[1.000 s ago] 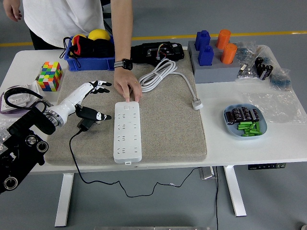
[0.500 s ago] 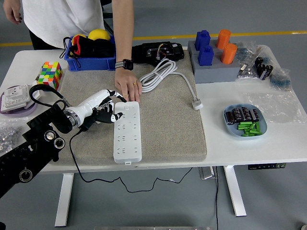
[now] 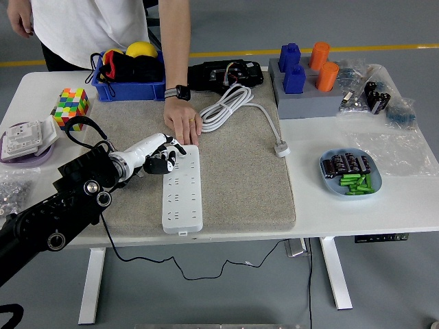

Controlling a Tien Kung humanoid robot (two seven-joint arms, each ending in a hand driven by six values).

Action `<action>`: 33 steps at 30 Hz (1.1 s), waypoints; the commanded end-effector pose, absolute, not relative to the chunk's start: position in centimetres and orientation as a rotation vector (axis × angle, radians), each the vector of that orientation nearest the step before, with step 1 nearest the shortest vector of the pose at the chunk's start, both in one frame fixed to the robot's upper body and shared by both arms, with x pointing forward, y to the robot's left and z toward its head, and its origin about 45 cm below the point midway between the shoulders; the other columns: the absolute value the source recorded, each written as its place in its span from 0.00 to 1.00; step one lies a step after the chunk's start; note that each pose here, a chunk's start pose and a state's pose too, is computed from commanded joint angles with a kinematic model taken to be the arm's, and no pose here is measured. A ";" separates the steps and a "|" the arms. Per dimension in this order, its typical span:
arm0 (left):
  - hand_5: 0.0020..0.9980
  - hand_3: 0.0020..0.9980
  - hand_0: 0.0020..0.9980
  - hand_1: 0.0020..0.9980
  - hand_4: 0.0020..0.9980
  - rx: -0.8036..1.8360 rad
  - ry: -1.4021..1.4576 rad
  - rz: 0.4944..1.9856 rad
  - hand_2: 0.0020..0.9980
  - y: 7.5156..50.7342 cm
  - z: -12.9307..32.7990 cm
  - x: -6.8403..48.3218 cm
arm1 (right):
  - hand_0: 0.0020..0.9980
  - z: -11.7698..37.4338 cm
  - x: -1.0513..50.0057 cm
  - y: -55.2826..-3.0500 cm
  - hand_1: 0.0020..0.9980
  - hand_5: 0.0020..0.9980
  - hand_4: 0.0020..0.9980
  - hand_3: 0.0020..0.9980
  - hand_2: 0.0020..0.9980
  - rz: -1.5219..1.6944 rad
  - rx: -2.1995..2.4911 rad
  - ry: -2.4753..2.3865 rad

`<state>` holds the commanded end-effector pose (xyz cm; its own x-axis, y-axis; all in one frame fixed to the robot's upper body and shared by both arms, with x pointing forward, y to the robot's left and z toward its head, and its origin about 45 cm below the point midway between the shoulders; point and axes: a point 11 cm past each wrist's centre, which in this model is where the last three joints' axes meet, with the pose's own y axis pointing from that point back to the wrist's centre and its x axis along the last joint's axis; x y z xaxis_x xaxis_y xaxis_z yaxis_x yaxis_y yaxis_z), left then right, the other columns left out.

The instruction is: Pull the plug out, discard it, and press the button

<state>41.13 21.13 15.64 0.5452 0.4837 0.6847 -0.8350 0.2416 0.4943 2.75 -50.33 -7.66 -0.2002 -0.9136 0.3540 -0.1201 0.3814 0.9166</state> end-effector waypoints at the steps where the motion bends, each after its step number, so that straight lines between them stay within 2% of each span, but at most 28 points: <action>1: 0.00 0.68 0.04 0.02 0.07 0.957 -0.439 0.943 0.14 21.1 15.6 41.2 | 0.73 -7.7 2.7 -50.3 0.68 0.58 0.74 0.64 0.66 -0.962 0.940 -1.609; 33: 0.00 0.69 0.04 0.02 0.06 1.028 -0.468 0.916 0.14 20.9 14.1 41.6 | 0.73 -7.7 2.6 -50.4 0.68 0.58 0.74 0.64 0.66 -0.963 0.938 -1.607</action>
